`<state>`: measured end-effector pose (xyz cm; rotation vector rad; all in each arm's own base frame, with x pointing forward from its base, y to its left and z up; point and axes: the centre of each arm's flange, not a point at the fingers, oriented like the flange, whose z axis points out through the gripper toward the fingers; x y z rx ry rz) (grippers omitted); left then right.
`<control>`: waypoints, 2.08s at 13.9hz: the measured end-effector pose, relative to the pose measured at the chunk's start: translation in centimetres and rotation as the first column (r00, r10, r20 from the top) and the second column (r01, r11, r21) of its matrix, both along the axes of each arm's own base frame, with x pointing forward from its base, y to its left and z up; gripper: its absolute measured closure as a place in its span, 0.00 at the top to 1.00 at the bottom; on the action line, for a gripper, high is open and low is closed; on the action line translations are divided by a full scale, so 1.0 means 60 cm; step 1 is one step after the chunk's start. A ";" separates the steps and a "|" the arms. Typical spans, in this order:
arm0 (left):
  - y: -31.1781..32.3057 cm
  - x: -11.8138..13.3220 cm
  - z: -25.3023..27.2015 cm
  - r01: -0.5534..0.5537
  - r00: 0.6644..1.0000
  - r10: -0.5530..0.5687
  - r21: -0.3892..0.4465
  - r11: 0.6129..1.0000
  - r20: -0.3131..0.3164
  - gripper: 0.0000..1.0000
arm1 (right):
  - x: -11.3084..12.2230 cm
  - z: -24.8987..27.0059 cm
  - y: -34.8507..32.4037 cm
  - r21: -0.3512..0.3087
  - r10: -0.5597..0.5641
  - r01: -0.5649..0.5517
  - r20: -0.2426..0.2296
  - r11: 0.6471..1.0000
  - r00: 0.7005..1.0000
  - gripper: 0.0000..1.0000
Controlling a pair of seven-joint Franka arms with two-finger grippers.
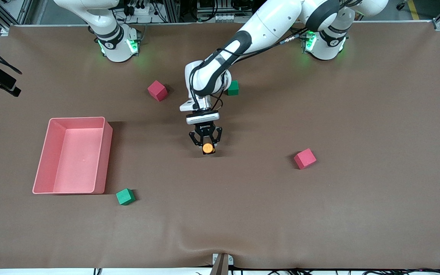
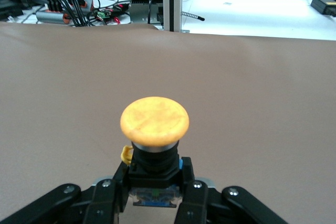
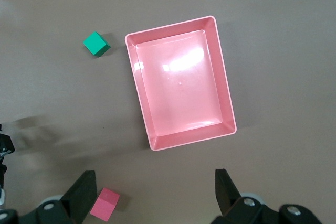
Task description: Place and upright button with both arms
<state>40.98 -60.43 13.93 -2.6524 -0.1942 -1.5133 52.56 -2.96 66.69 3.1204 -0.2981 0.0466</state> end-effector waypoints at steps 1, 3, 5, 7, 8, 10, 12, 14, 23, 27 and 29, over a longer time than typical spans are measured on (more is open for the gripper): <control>0.006 -0.002 -0.023 0.010 1.000 -0.010 0.016 1.000 0.020 0.41 | 0.000 0.000 0.000 0.000 0.000 0.000 0.000 1.000 1.000 1.00; 0.020 -0.005 -0.067 0.020 0.998 -0.021 0.022 1.000 0.051 0.41 | 0.000 0.000 0.000 0.000 0.000 0.000 0.000 1.000 1.000 1.00; 0.026 -0.007 -0.085 0.012 0.998 -0.013 0.011 1.000 0.060 0.41 | 0.000 0.000 0.001 0.000 0.001 -0.001 0.000 1.000 1.000 1.00; 0.024 -0.007 -0.083 0.012 0.998 -0.013 0.009 1.000 0.061 0.45 | 0.000 0.000 0.001 0.000 0.001 -0.001 0.000 1.000 1.000 1.00; 0.023 -0.006 -0.081 0.010 0.998 -0.010 0.006 1.000 0.061 0.56 | 0.000 0.000 0.001 0.000 0.001 -0.001 0.000 1.000 1.000 1.00; 0.013 -0.013 -0.071 -0.014 0.999 0.014 -0.019 1.000 0.033 0.79 | 0.000 0.000 0.002 0.000 0.002 -0.002 -0.001 1.000 1.000 1.00; -0.021 -0.043 -0.041 -0.052 0.997 0.048 -0.057 0.997 -0.061 1.00 | 0.000 -0.001 0.002 0.000 0.003 -0.003 -0.003 1.000 1.000 1.00; -0.057 -0.076 0.018 -0.089 0.986 0.076 -0.079 0.993 -0.149 1.00 | -0.001 -0.001 0.003 0.000 0.003 -0.003 -0.006 1.000 1.000 1.00; -0.030 -0.043 0.433 -0.296 0.855 0.181 -0.172 0.939 -0.486 1.00 | -0.001 -0.003 0.004 0.000 0.004 -0.004 -0.009 1.000 1.000 1.00; 0.107 0.072 0.587 -0.317 0.793 0.170 -0.158 0.935 -0.585 1.00 | -0.001 -0.004 0.003 0.001 0.004 -0.004 -0.010 1.000 1.000 1.00; 0.199 0.130 0.649 -0.305 0.762 0.160 -0.130 0.943 -0.627 1.00 | 0.000 -0.004 0.004 0.001 0.005 -0.005 -0.010 1.000 1.000 1.00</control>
